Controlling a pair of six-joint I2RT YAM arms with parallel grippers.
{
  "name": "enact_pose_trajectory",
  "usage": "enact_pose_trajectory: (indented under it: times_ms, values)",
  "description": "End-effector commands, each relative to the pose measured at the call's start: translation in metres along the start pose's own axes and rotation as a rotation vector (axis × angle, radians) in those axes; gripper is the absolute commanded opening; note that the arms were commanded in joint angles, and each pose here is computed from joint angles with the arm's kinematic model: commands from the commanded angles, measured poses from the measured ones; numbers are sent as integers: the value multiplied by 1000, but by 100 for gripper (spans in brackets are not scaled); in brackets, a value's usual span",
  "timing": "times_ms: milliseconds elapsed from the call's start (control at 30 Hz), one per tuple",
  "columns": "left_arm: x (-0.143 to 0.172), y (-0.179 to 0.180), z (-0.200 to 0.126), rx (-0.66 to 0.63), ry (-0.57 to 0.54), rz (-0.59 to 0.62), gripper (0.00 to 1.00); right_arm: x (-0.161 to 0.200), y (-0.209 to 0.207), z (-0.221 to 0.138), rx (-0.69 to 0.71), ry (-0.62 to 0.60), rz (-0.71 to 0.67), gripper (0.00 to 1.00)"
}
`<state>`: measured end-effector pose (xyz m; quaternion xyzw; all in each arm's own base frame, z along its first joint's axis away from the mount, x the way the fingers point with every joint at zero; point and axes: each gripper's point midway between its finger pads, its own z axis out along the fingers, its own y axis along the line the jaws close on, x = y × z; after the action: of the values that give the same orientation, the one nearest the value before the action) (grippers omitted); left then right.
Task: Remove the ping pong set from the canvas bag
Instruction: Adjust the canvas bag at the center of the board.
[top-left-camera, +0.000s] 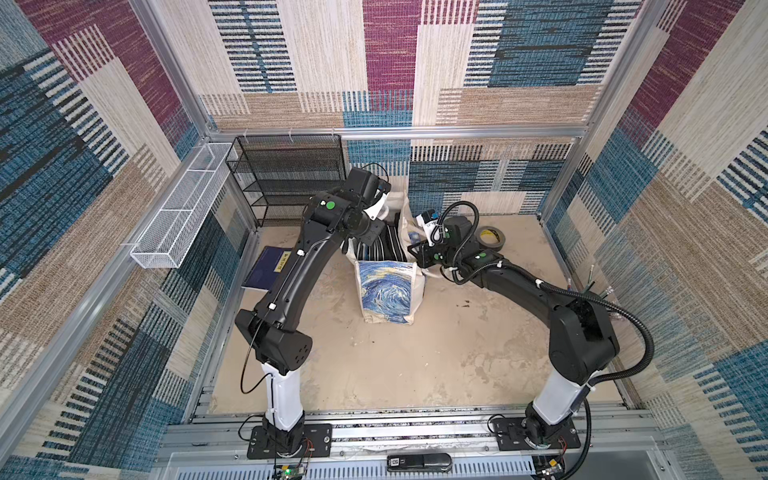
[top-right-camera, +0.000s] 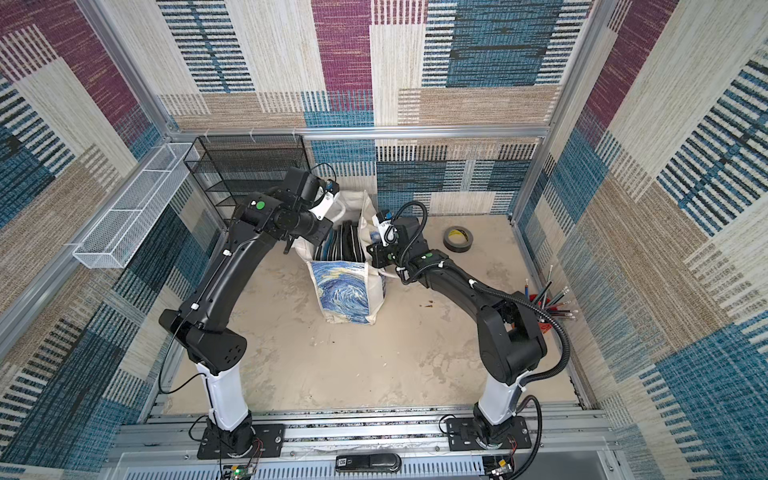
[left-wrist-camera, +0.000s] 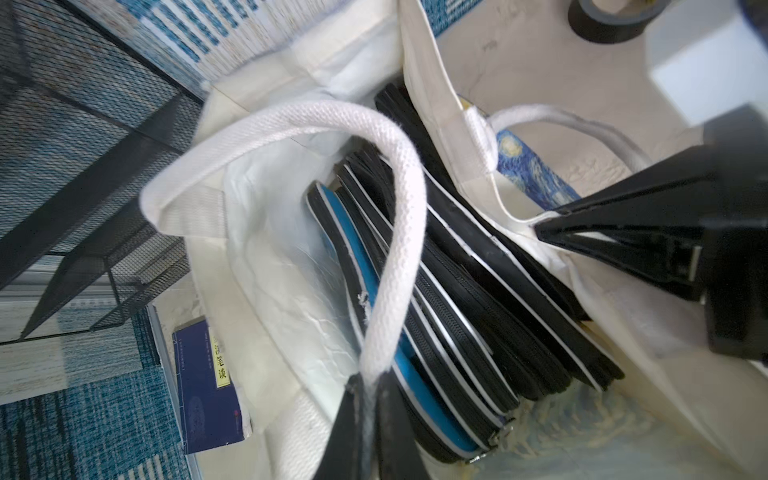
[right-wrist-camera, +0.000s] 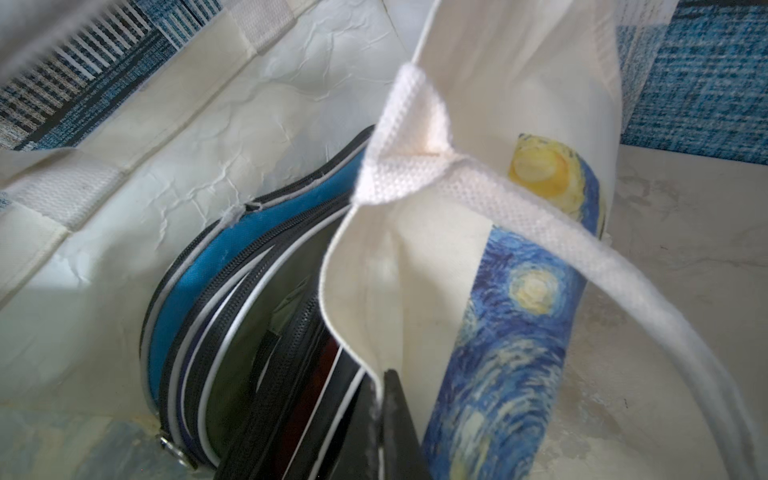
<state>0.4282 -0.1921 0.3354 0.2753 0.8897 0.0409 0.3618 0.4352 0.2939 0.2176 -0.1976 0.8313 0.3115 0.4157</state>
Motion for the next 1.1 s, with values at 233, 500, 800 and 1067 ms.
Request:
enact_pose_trajectory:
  times_ms: [233,500,800,1067]
  values:
    - [49,111,-31,-388,-12,-340,0,10,0,-3,5,47,16,0]
    - [109,154,-59,-536,-87,-602,0,2,-2,-13,40,17,17,0]
    - [144,124,-2,-379,18,-715,10,-10,5,-30,48,-16,15,0]
    - [146,100,30,-176,-2,-816,100,-22,11,-46,51,-41,2,0]
